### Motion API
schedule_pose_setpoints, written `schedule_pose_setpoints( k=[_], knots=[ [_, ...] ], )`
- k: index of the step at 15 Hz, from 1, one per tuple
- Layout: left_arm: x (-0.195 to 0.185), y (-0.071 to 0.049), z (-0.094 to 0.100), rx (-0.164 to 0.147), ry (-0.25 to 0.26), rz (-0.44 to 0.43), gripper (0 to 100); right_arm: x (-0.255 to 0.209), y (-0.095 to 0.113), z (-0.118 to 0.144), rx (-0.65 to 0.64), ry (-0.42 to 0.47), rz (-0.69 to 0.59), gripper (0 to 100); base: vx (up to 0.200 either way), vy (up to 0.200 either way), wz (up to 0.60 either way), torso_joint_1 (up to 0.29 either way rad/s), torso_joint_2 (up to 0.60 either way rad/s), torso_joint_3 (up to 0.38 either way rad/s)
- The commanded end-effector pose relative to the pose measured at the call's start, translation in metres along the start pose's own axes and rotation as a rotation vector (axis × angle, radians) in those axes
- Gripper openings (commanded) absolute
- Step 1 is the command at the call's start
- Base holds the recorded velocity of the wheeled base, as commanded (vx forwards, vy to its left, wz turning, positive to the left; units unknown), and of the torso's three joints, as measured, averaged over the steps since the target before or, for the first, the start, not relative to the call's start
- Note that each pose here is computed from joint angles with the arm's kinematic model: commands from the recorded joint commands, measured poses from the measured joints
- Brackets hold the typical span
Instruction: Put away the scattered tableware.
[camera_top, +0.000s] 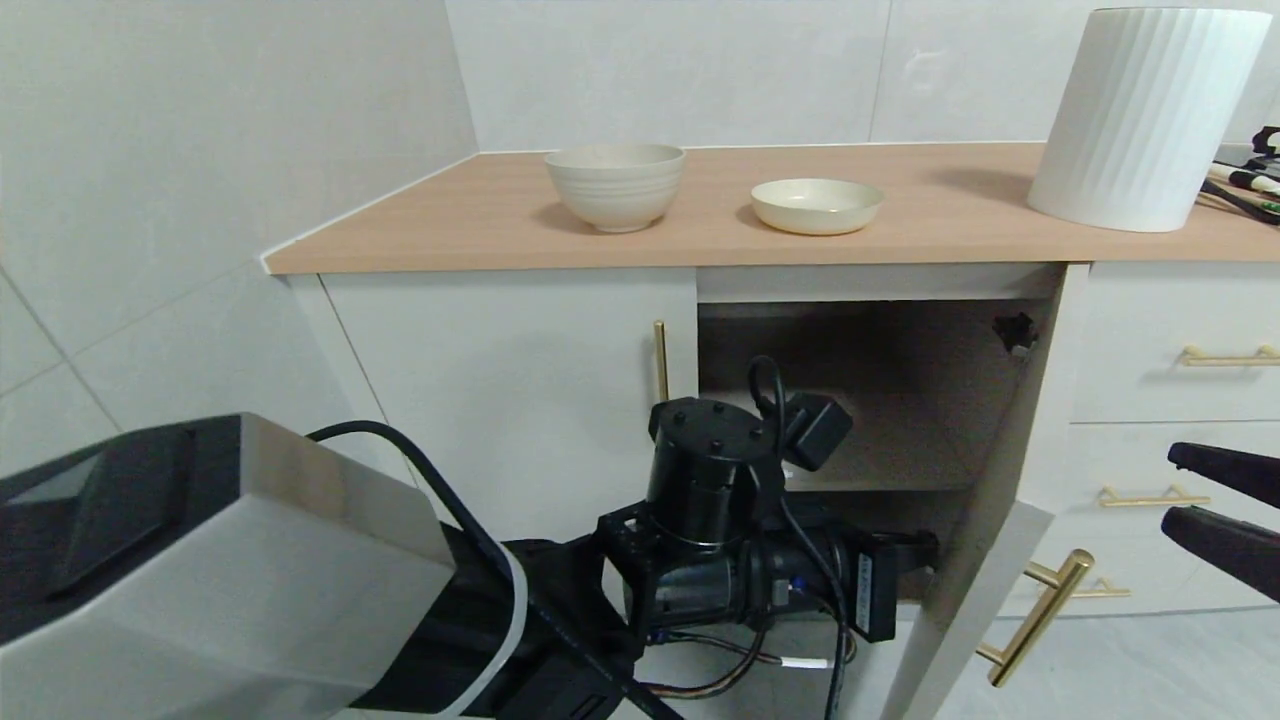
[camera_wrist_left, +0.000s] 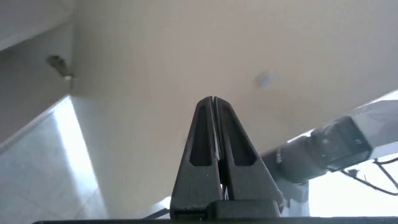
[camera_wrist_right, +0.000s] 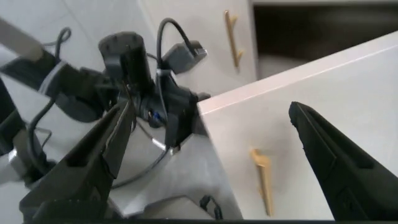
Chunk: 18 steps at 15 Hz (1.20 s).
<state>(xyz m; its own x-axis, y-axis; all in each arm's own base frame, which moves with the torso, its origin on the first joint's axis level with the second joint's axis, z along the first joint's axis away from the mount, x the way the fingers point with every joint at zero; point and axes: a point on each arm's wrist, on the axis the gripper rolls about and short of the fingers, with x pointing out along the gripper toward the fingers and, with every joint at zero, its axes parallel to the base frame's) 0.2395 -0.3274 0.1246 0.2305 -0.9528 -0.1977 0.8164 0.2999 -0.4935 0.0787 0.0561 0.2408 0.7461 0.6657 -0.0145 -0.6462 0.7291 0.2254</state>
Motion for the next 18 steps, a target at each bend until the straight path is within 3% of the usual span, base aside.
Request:
schedule_pose_setpoints(
  k=[1, 3, 5, 6, 7, 8, 10, 13, 15, 18],
  knots=[
    [0.023, -0.011, 0.013, 0.006, 0.014, -0.029, 0, -0.006, 0.002, 0.009, -0.005, -0.047, 0.003, 100, 0.0, 0.0, 0.0, 0.0, 0.0, 0.0],
    [0.038, -0.044, 0.01, 0.018, 0.041, -0.099, 0, -0.01, 0.004, 0.014, -0.009, -0.072, 0.01, 100, 0.0, 0.0, 0.0, 0.0, 0.0, 0.0],
    [0.036, -0.08, 0.008, -0.006, 0.051, -0.174, 0, -0.013, 0.005, 0.017, -0.011, -0.091, 0.02, 100, 0.0, 0.0, 0.0, 0.0, 0.0, 0.0],
    [0.031, -0.088, 0.011, -0.034, 0.046, -0.191, 0, -0.015, 0.006, 0.018, -0.009, -0.1, 0.022, 100, 0.0, 0.0, 0.0, 0.0, 0.0, 0.0],
    [0.027, -0.091, 0.015, -0.042, 0.037, -0.195, 0, -0.015, 0.006, 0.018, -0.009, -0.1, 0.022, 100, 0.0, 0.0, 0.0, 0.0, 0.0, 0.0],
    [0.02, -0.09, 0.019, -0.045, 0.026, -0.183, 0, -0.015, 0.006, 0.019, -0.009, -0.102, 0.022, 100, 0.0, 0.0, 0.0, 0.0, 0.0, 0.0],
    [-0.006, -0.073, 0.032, -0.055, -0.009, -0.124, 0, -0.013, 0.005, 0.018, -0.008, -0.094, 0.02, 100, 0.0, 0.0, 0.0, 0.0, 0.0, 0.0],
    [-0.081, -0.058, 0.061, -0.049, -0.113, -0.019, 0, 0.012, 0.002, 0.02, 0.002, -0.03, 0.007, 100, 0.0, 0.0, 0.0, 0.0, 0.0, 0.0],
    [-0.144, -0.048, 0.071, -0.028, -0.171, 0.098, 0, 0.041, -0.002, 0.023, 0.011, 0.032, 0.002, 100, 0.0, 0.0, 0.0, 0.0, 0.0, 0.0],
    [-0.218, -0.04, 0.069, 0.016, -0.225, 0.288, 0, 0.076, -0.005, 0.027, 0.022, 0.095, 0.039, 100, 0.0, 0.0, 0.0, 0.0, 0.0, 0.0]
  ],
)
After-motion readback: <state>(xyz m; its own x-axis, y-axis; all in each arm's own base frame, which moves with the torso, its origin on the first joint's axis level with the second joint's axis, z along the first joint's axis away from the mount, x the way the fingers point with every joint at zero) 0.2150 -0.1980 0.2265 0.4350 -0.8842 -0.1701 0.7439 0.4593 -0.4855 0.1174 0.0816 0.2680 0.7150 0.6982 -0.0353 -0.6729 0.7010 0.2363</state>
